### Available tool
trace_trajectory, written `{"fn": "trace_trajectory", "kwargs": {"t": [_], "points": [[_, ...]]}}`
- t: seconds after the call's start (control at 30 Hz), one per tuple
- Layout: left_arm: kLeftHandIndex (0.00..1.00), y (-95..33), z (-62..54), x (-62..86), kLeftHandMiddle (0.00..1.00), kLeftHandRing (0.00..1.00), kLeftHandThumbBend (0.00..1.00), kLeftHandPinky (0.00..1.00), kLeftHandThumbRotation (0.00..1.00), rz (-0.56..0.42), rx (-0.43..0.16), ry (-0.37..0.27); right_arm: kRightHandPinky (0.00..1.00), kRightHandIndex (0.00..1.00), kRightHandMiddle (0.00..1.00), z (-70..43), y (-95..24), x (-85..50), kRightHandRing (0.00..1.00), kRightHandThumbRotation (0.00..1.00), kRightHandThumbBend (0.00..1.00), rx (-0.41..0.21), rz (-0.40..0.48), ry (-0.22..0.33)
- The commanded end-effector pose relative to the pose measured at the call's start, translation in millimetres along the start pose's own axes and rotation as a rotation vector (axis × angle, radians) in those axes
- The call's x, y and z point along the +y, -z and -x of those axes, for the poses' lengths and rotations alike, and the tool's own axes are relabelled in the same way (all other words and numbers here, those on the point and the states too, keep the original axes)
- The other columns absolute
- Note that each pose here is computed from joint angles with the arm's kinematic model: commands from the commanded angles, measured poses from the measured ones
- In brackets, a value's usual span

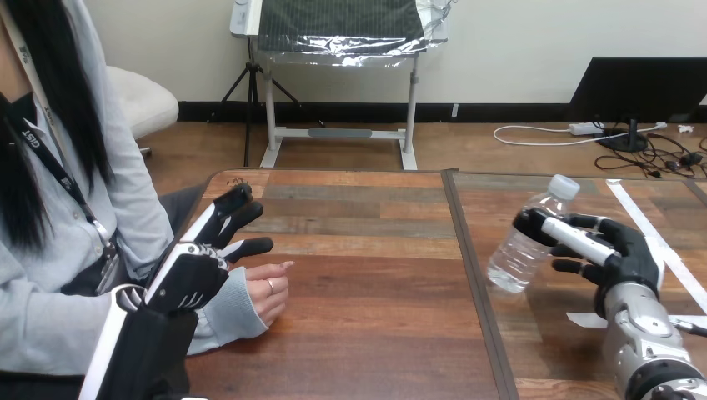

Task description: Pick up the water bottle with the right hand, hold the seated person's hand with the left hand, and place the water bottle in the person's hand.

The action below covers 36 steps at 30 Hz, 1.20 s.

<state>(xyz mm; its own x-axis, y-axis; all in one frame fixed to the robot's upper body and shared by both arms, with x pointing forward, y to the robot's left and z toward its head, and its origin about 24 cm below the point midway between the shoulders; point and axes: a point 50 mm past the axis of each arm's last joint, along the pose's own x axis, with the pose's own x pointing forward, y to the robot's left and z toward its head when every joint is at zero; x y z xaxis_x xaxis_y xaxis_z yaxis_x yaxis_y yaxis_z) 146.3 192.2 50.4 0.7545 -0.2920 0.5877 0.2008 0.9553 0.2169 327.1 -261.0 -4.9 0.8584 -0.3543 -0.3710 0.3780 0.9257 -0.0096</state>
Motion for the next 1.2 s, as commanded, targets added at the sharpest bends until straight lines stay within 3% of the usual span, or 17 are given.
{"fn": "trace_trajectory", "kwargs": {"t": [0.0, 0.43, 1.17], "points": [[0.91, -1.8, -18.6, 0.1, 0.94, 0.91, 1.0, 0.79, 0.61, 0.012, -0.082, 0.013, 0.48, 0.36, 0.45, -5.9, -42.4, 15.5, 0.46, 0.0, 0.7, -0.159, -0.043, -0.04], [0.91, 1.5, -22.2, -1.7, 0.94, 0.91, 1.0, 0.79, 0.58, 0.025, -0.084, 0.018, 0.37, 0.35, 0.42, -3.7, -37.7, 20.9, 0.37, 0.0, 0.69, -0.174, -0.084, -0.08], [0.92, 1.6, -23.4, -1.1, 0.96, 0.93, 1.0, 0.82, 0.6, -0.025, -0.047, 0.022, 0.3, 0.36, 0.39, 1.9, -33.8, 26.6, 0.32, 0.0, 0.66, -0.253, -0.118, -0.191]]}}
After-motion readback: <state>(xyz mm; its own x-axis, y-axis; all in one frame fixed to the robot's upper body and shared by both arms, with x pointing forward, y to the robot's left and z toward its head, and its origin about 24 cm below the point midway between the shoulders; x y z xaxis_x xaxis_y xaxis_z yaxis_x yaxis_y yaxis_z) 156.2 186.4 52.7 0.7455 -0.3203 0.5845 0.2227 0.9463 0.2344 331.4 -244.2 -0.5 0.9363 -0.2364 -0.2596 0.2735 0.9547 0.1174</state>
